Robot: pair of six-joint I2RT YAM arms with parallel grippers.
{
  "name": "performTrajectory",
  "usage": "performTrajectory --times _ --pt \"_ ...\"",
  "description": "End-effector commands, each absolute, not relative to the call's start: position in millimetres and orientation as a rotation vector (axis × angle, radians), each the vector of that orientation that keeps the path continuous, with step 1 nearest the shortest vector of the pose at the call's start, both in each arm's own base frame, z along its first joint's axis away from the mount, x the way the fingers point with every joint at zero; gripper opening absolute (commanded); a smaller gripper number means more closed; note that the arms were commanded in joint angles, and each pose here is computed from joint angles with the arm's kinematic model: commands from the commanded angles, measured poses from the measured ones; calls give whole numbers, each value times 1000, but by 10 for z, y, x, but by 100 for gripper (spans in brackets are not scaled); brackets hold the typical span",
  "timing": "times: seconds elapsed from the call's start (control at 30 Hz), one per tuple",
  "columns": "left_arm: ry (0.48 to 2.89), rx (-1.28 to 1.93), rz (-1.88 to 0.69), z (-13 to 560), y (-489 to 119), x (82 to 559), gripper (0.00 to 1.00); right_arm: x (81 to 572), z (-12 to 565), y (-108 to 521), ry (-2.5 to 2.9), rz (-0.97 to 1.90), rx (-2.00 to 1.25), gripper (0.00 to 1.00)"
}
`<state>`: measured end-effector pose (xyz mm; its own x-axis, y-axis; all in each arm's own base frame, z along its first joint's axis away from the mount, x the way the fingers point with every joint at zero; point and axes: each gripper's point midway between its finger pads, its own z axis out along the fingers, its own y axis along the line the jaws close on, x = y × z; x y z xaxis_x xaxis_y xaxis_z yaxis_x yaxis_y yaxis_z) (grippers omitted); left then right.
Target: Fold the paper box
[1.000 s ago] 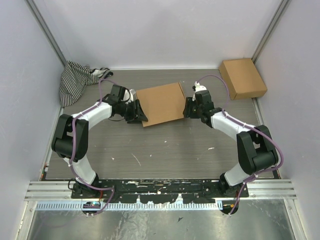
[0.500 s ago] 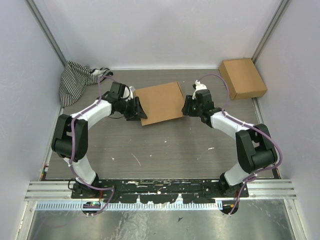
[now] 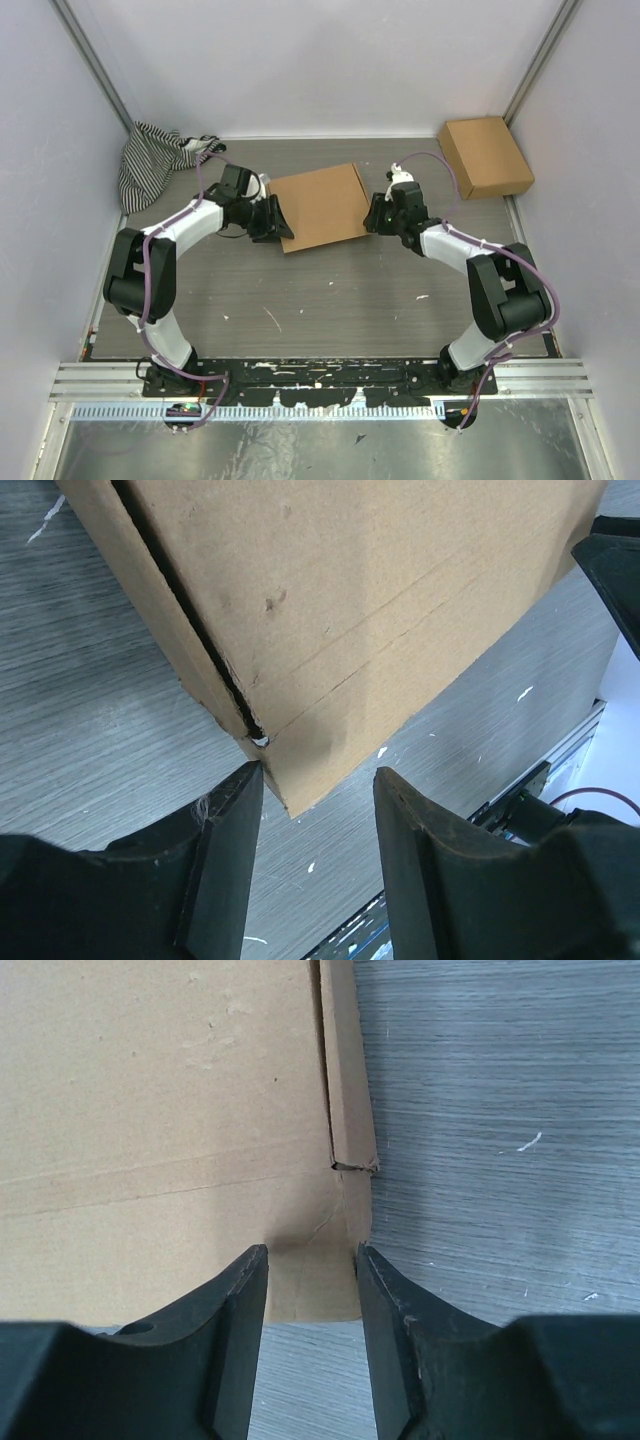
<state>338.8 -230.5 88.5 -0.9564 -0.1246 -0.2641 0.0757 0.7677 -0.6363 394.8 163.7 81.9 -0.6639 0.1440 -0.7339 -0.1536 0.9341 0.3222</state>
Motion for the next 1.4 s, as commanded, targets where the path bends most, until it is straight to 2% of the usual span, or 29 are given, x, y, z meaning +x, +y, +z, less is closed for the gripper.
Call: performTrajectory --times 0.0,0.57,0.83,0.9,1.23,1.3,1.37 --pt "2641 -4 -1003 948 -2361 3459 54 4055 923 1745 2171 523 -11 46" --pt "2586 -4 -1009 823 -2404 3593 52 4139 823 1769 2037 571 35 41" --pt "2555 -3 -845 739 -2247 3733 50 4222 673 1757 2027 560 77 41" --pt "2542 -14 -794 767 -2179 3752 53 4223 669 1753 2031 561 83 41" --pt "2374 -43 -556 1660 -1766 3705 64 4041 1211 1561 2022 480 102 52" --pt "2327 -55 -559 1829 -1767 3765 65 4012 1290 1551 2050 464 88 51" --pt "2247 -50 -632 1994 -1899 3947 65 3997 1264 1572 2124 454 74 44"
